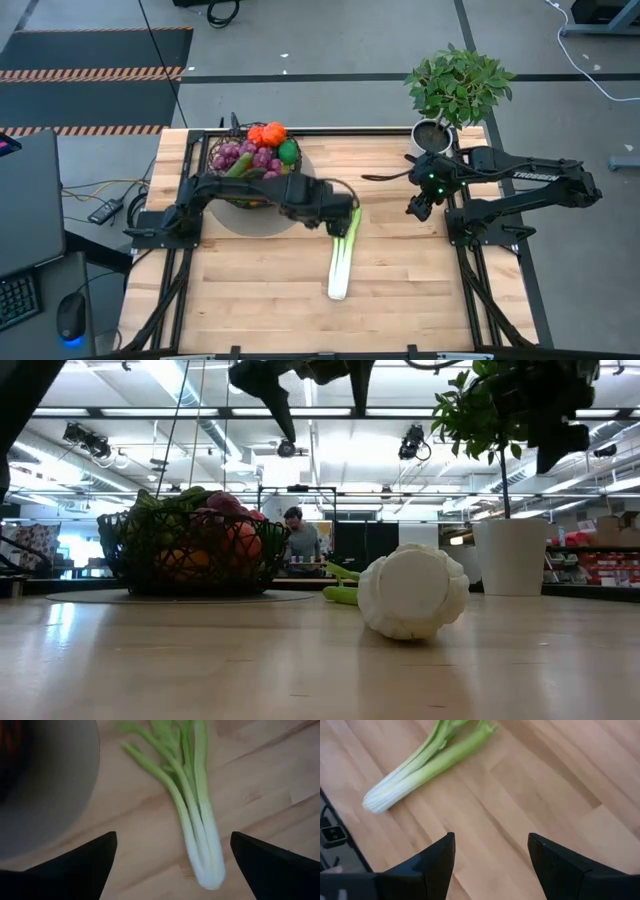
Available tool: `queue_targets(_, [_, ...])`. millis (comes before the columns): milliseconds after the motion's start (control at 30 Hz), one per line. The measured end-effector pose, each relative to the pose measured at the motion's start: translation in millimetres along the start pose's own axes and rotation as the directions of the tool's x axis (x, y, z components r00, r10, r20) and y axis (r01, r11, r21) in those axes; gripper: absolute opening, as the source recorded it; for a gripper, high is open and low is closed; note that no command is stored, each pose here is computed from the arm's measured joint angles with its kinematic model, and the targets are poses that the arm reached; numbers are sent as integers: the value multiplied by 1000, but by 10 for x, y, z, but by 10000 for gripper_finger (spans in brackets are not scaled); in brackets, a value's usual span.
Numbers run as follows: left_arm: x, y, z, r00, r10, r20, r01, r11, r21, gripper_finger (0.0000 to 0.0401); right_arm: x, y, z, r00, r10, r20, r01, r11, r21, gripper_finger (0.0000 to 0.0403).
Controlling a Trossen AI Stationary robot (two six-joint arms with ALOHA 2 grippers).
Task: Build produce basket
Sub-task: Put the green celery into the wire basket
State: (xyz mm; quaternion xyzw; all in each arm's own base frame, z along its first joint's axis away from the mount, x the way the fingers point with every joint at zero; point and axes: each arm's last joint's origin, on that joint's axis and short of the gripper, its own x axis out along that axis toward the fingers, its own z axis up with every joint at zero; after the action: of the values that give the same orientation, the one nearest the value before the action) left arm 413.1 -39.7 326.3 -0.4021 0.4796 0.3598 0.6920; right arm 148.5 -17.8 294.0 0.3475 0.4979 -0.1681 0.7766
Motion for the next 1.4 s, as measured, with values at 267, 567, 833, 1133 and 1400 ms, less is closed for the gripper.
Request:
queue_targets(267, [427, -240, -431, 992, -128, 9, 129, 987, -101, 396, -124, 27, -145, 998, 58, 21, -59, 996, 70, 255])
queue_targets(567, [985, -273, -674, 967, -254, 22, 251, 938, -239, 396, -134, 140, -329, 983, 138, -120, -123, 984, 126, 255])
queue_targets(833, [1369, -275, -876, 974, -225, -4, 219, 954, -203, 396, -137, 252, -557, 968, 120, -221, -86, 984, 157, 255])
queue_targets(1133, [1696, -330, -916, 973, -232, -1, 229, 962, -146, 396, -145, 343, -707, 975, 99, -199, -66, 984, 166, 255])
queue_targets(1400, [1757, -304, -931, 981, -194, -7, 192, 974, -118, 367, -134, 377, -763, 979, 78, -188, -53, 989, 137, 255])
